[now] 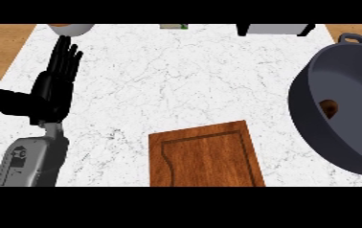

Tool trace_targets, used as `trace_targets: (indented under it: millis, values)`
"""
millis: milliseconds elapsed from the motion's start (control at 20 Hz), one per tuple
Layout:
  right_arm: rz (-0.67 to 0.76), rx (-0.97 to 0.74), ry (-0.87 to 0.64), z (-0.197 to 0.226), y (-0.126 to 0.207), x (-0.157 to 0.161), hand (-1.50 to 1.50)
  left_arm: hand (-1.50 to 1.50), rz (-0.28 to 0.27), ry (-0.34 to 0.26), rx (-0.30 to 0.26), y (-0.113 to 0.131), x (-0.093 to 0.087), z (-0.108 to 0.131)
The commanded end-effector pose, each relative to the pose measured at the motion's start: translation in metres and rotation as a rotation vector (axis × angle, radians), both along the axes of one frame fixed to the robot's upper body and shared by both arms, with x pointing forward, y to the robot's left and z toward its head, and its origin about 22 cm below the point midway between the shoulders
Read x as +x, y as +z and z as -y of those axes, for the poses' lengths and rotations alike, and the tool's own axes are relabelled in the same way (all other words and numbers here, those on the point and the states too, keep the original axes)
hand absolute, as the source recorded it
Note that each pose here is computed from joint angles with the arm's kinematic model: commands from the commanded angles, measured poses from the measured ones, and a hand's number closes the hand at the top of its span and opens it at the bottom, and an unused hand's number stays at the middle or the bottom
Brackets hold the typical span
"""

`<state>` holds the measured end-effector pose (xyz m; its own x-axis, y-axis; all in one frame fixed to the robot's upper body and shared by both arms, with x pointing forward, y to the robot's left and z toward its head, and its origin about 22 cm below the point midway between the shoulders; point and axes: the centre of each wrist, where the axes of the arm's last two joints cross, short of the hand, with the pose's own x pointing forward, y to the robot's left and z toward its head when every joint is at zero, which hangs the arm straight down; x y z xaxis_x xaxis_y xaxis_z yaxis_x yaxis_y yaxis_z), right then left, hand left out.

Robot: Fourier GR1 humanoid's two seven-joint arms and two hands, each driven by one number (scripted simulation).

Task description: Pick the sweet potato from the cutting board and place it in the pot

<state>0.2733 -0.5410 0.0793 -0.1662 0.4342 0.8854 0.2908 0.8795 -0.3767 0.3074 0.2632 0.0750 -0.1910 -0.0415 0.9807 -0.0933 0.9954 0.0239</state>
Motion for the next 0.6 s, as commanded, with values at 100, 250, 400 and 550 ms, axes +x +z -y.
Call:
trace_targets:
  millis: [100,250,400,550]
  values:
    - [0.094,0.106,-0.054,0.042,0.003,-0.044,-1.5,0.0,0.023,-0.017,0.002,0.008,-0.004,0.002]
    - [0.111,0.12,-0.056,0.054,0.011,-0.055,-1.5,0.0,0.017,-0.01,-0.011,0.011,0.008,0.0]
    - [0.099,0.115,-0.091,0.064,0.017,-0.069,-1.5,0.0,0.006,-0.034,0.014,0.01,-0.003,-0.003]
    - [0.108,0.119,-0.086,0.077,0.019,-0.094,-1.5,0.0,0.018,-0.019,0.002,-0.009,-0.013,0.013]
